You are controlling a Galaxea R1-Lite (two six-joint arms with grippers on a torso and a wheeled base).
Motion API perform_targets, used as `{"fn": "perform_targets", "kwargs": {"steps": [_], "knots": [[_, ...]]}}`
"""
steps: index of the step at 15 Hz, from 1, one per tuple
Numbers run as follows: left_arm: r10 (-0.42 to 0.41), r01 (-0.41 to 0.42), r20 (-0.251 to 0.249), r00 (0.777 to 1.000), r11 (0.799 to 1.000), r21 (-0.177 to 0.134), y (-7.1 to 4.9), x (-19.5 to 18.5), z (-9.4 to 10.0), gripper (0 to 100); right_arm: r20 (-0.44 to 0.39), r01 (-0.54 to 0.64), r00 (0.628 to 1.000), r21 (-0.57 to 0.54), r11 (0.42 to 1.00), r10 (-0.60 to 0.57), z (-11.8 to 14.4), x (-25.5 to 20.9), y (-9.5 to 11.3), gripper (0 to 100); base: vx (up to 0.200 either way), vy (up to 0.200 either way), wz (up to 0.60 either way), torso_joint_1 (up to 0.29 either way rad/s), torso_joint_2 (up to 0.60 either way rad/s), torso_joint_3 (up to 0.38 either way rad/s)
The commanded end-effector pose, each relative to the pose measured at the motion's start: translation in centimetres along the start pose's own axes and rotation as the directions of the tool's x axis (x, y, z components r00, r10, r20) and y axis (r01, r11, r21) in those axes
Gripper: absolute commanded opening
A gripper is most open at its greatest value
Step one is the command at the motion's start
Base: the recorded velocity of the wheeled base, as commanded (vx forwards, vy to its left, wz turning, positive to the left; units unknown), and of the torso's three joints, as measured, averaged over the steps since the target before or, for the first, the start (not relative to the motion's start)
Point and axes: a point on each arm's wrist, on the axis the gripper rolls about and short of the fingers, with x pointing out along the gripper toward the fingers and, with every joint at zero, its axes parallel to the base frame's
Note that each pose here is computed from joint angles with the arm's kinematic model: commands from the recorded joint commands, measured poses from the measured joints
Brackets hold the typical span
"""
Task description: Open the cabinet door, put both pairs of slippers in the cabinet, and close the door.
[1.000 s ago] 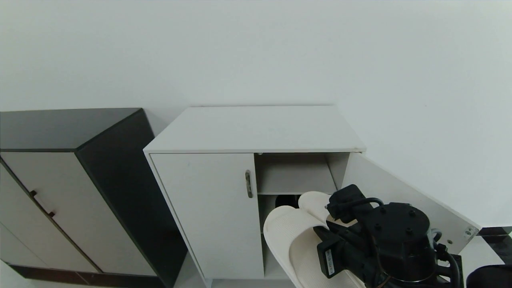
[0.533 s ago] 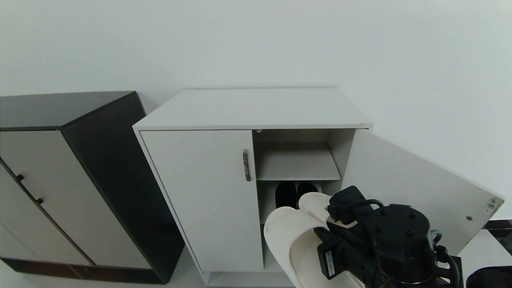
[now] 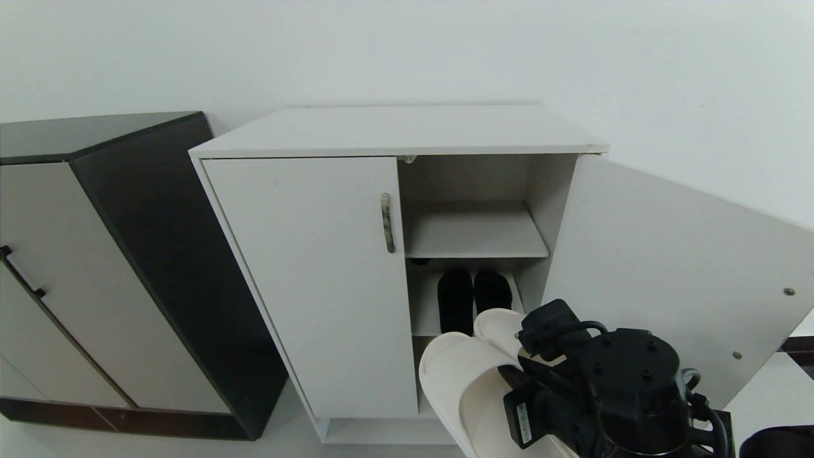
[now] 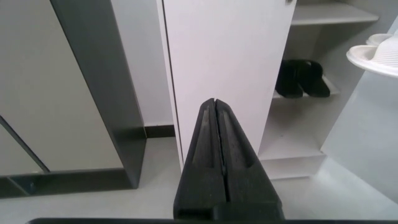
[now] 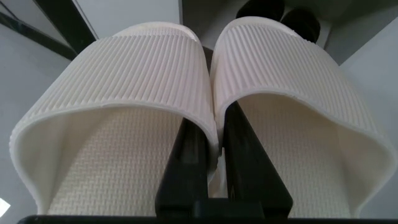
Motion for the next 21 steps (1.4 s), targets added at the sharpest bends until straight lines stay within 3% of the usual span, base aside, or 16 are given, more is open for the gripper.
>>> {"fn": "perform_targets", "kwargs": {"steps": [1, 7, 16, 19, 21], "knots": [[0.0, 0.0, -0.001, 1.0, 1.0, 0.0, 0.0, 0.0, 0.0, 0, -0.003, 0.001, 1.0, -0.002, 1.0, -0.001, -0.1, 0.0, 0.0, 0, 0.0, 0.0, 0.0, -0.095, 0.46, 0.359], [0.0, 0.0, -0.001, 1.0, 1.0, -0.003, 0.0, 0.0, 0.0, 0, -0.007, -0.004, 1.0, -0.006, 1.0, 0.004, -0.2, -0.1, 0.1, 0, 0.0, 0.0, 0.0, -0.043, 0.41, 0.368], [0.0, 0.0, -0.001, 1.0, 1.0, -0.001, 0.0, 0.0, 0.0, 0, -0.012, -0.004, 1.0, -0.043, 0.999, 0.003, -0.4, 0.1, 0.3, 0, 0.0, 0.0, 0.0, -0.001, 0.03, 0.033], [0.0, 0.0, -0.001, 1.0, 1.0, -0.003, 0.0, 0.0, 0.0, 0, 0.015, 0.142, 0.99, -0.032, 0.989, -0.142, 0.9, 2.5, 1.7, 0, 0.0, 0.0, 0.0, 0.0, 0.0, 0.0], [0.002, -0.002, -0.001, 1.0, 1.0, -0.003, 0.0, 0.0, 0.0, 0, 0.004, 0.147, 0.989, 0.018, 0.989, -0.147, 2.6, 3.3, 3.1, 0, 0.0, 0.0, 0.0, 0.0, 0.0, 0.0]]}}
